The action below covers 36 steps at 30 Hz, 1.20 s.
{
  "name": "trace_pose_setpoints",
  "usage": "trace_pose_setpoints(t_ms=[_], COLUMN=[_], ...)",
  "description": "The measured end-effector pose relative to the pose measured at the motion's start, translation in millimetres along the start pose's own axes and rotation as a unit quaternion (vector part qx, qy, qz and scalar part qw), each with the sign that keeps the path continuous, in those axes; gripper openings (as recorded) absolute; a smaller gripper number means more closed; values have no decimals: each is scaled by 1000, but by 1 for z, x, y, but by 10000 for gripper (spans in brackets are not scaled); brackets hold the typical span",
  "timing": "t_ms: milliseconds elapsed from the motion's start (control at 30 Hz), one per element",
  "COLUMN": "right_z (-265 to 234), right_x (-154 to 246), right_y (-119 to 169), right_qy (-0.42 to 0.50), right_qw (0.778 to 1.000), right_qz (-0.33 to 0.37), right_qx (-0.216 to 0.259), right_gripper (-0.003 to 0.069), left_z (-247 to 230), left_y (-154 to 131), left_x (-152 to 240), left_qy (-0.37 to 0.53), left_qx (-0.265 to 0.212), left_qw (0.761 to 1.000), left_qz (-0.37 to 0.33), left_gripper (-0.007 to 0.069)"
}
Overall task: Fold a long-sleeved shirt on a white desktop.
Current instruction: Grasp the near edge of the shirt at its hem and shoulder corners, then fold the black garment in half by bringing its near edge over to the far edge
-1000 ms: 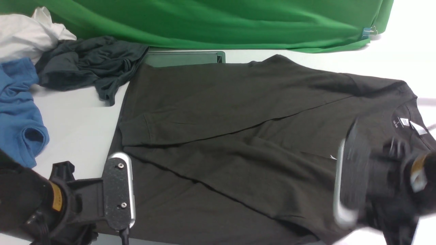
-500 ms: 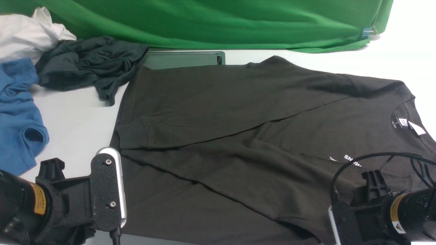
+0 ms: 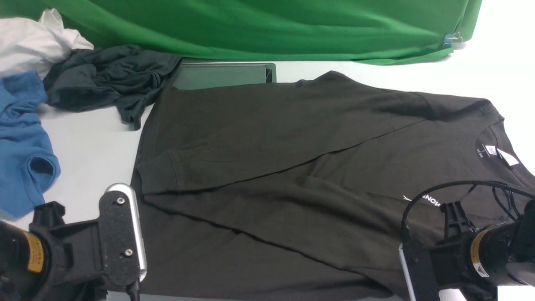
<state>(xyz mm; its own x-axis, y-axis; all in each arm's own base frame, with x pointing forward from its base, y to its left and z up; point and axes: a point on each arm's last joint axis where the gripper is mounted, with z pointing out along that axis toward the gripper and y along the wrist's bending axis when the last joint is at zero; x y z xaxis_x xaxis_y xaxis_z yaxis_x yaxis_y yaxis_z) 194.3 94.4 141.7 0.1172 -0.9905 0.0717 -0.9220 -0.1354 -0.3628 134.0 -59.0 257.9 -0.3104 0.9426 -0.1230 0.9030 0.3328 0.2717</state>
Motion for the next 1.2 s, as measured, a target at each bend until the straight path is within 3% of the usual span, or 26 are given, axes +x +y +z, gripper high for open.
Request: trace_pose_setpoints(t_ms=[100,233,467,700,1033,1200], right_z=[-14,-55,-78,-76,-54,-45], right_x=[4,11,15,10,27,29], right_y=[12,32,34,-14,-96,-130], right_qy=[22,17,5,-17,-16,-22], right_qw=[999,992,984,975,951,944], right_qz=[23,109,166,220,309,329], right_qx=[-26,-64,-62,-22,16,33], right_gripper=[41,40,40,39,39,39], left_z=[-5,-15,-19,-2,37,41], left_y=[-5,-14,-8,10,70,106], left_x=[4,10,8,-3,-11,-13], left_qy=[-3,-18,-49,-42,-52,-83], left_qx=[10,21,-19,-49,-60,-90], left_qw=[1000,999,992,983,950,930], left_qz=[-19,-46,-115,-171,-303,-346], left_gripper=[39,39,39,39,39,39])
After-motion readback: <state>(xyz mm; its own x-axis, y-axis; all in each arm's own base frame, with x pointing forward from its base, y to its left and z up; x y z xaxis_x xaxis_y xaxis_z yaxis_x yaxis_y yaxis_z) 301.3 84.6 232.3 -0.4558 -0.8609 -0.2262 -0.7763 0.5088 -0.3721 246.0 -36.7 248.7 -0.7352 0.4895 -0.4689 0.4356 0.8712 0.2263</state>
